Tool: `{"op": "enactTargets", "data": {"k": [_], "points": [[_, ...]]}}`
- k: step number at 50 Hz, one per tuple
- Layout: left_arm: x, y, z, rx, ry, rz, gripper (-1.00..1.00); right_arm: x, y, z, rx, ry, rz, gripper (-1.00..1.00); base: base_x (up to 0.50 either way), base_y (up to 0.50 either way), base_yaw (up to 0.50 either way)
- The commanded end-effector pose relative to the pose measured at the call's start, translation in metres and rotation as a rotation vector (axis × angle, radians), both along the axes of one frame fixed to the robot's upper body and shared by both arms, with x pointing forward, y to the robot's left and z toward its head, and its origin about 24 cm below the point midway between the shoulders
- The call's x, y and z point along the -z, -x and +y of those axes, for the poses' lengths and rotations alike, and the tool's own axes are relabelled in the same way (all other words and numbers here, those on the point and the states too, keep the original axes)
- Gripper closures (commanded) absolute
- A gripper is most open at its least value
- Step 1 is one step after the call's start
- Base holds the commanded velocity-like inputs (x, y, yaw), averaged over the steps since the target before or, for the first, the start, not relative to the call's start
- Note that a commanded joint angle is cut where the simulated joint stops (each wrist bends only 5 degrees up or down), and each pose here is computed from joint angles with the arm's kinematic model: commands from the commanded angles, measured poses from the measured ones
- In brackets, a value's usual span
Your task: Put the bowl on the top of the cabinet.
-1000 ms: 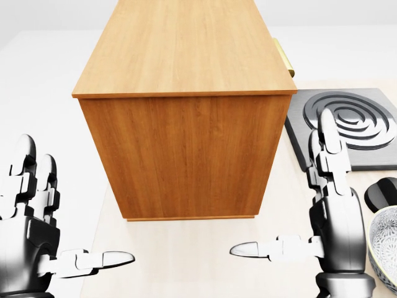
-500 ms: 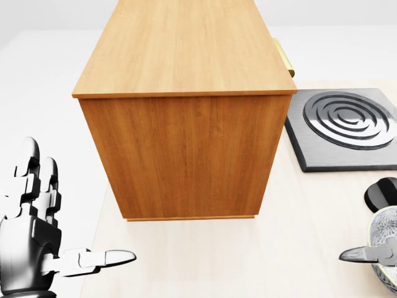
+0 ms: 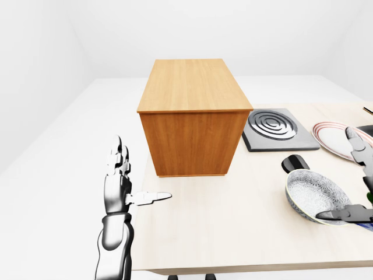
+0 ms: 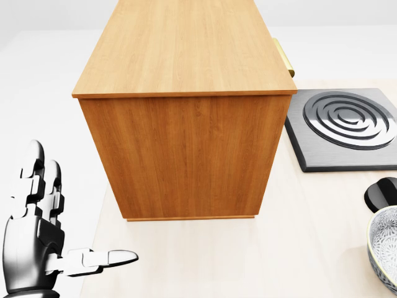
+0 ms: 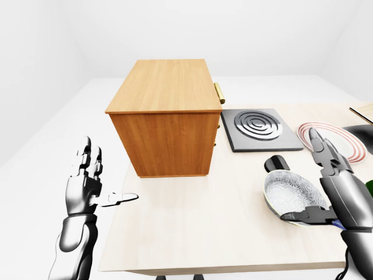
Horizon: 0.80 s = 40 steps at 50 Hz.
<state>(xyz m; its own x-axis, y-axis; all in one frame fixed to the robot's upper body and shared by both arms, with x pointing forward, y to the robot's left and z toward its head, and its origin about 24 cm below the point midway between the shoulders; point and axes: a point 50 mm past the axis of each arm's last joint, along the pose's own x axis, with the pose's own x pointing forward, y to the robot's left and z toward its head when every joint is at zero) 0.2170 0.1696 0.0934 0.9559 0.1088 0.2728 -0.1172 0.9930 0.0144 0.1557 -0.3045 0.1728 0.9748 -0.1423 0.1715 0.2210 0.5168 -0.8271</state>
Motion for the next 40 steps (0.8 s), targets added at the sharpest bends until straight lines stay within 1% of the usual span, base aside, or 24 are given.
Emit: {"op": "enactTargets", "data": {"k": [1,4,8,11,21,30,37,40], "points": [[0.004,-0.001,0.000,0.002,0.000,0.016,-1.00,0.009,0.009,-0.010,0.043,-0.018,0.075,-1.00,0.00,0.00,0.00],[0.005,-0.001,0.000,0.004,0.000,0.021,-1.00,0.017,0.011,-0.013,0.060,-0.035,0.109,-1.00,0.00,0.00,0.00],[0.005,-0.001,-0.001,0.005,-0.001,0.020,-1.00,0.019,0.012,-0.014,0.069,-0.039,0.119,-1.00,0.00,0.00,0.00],[0.006,-0.001,-0.001,0.005,-0.001,0.026,-1.00,0.032,0.012,-0.018,0.091,-0.069,0.171,-1.00,0.00,0.00,0.00],[0.005,-0.001,-0.001,0.008,-0.002,0.024,-1.00,0.056,0.016,-0.025,0.142,-0.108,0.271,-1.00,0.00,0.00,0.00],[0.005,-0.001,-0.001,0.010,-0.002,0.024,-1.00,0.072,0.016,-0.030,0.180,-0.128,0.320,-1.00,0.00,0.00,0.00],[0.008,-0.002,-0.002,0.013,-0.001,0.034,-1.00,0.087,0.016,-0.038,0.227,-0.132,0.363,-1.00,0.00,0.00,0.00],[0.008,-0.002,-0.002,0.014,-0.001,0.037,-1.00,0.088,0.016,-0.037,0.228,-0.129,0.370,-1.00,0.00,0.00,0.00]]}}
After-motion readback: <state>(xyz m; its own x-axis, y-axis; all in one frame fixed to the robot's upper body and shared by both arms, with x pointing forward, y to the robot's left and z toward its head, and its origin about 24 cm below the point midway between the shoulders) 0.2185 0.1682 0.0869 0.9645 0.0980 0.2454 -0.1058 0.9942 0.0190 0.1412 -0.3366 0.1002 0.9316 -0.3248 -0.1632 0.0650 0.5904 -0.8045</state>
